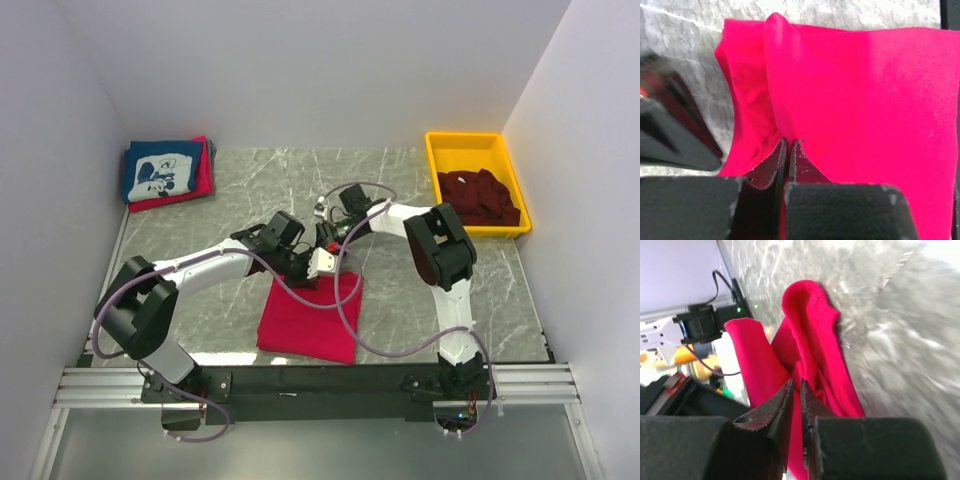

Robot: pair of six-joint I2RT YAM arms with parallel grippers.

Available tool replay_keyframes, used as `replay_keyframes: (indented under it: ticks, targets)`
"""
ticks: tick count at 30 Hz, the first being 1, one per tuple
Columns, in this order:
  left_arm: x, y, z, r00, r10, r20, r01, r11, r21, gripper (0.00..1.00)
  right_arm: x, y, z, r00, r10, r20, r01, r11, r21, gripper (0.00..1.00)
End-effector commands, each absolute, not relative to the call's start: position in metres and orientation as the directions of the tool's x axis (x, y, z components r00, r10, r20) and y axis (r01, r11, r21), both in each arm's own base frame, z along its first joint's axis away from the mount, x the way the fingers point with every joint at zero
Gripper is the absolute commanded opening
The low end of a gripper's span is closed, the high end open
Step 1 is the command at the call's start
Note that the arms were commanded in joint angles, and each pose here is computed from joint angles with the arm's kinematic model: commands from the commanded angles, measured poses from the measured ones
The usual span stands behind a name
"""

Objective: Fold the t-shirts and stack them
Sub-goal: Fold the tshirt

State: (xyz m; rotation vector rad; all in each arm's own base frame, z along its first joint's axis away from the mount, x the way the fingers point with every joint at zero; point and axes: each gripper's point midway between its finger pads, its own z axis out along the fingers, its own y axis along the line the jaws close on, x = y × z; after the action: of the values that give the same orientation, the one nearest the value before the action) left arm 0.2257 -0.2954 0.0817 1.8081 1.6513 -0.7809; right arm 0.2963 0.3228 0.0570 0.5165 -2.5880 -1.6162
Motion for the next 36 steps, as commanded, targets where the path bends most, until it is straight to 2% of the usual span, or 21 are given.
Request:
replay_keyframes:
  ticks: [1,15,36]
  targets:
    - [0.233,-0.299,0.093,0.141,0.651,-0.746,0.99,-0.087,0.111,0.01,0.28,0.332,0.042,-0.937,-0.342,-0.074,-0.21,0.38,0.901,0.17]
    - [0.248,-0.309,0.126,0.255,0.595,-0.762,0.963,-0.087,0.254,0.01,0.265,0.323,-0.002,-0.923,-0.381,0.058,-0.128,0.445,0.887,0.17]
    - [0.283,-0.321,0.115,0.285,0.596,-0.751,0.943,-0.033,0.332,0.01,0.256,0.32,0.001,-0.919,-0.388,0.069,-0.119,0.44,0.89,0.17]
